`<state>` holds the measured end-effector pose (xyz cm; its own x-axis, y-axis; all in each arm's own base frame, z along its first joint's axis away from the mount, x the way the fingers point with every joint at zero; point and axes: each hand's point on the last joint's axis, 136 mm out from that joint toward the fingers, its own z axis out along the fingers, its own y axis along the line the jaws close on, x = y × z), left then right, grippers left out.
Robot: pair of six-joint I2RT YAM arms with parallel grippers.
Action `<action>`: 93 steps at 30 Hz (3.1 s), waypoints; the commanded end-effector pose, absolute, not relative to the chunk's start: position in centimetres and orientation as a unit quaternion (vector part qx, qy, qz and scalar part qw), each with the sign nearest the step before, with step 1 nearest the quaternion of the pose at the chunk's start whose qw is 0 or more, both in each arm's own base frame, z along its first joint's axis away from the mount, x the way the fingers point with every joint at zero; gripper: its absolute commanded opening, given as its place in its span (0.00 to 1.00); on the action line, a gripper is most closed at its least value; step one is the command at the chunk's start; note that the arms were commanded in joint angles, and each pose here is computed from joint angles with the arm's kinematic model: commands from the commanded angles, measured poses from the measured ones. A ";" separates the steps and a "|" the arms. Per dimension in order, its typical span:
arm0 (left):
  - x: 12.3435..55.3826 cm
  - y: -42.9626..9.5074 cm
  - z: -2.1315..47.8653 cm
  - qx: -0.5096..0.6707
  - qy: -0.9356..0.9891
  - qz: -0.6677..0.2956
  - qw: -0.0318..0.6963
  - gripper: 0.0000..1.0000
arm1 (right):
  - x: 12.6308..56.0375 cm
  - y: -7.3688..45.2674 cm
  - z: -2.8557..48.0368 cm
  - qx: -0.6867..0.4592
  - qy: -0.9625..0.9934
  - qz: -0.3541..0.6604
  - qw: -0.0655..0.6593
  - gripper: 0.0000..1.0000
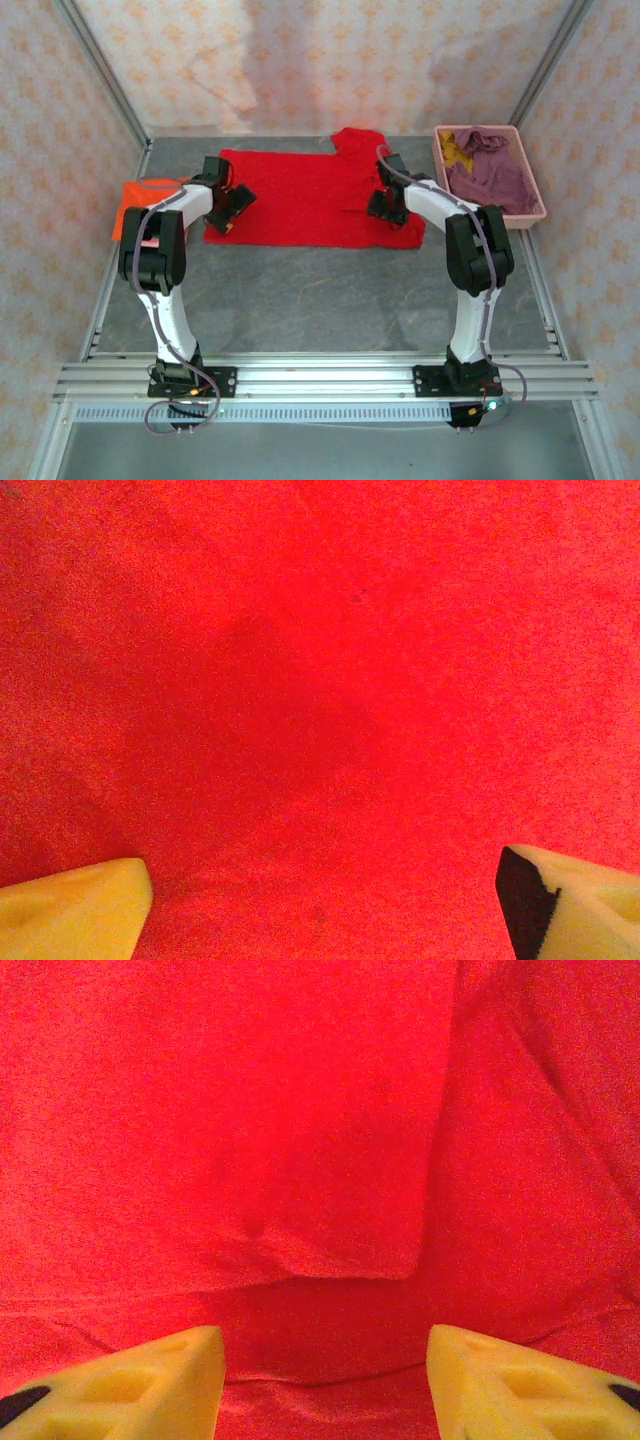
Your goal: Fold and stack the t-shirts
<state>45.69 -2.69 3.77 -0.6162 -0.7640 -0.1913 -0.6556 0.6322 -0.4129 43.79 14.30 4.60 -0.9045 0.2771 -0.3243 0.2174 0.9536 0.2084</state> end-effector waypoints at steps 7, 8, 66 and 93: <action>37.2 -0.9 -0.2 -0.420 0.896 -0.085 0.120 0.91 | 38.8 11.1 1.9 0.186 0.969 0.082 0.141 0.54; 36.3 -0.8 -0.3 -0.421 0.896 -0.081 0.117 0.91 | 38.1 10.7 1.9 0.191 0.968 0.080 0.138 0.54; 30.3 -3.3 8.0 -0.354 0.905 -0.124 0.199 1.00 | 38.7 17.5 8.4 0.192 0.946 0.200 0.168 0.00; 32.5 -9.7 9.7 -0.210 0.928 -0.161 0.261 1.00 | 46.8 18.8 13.4 0.162 0.926 0.201 0.276 0.60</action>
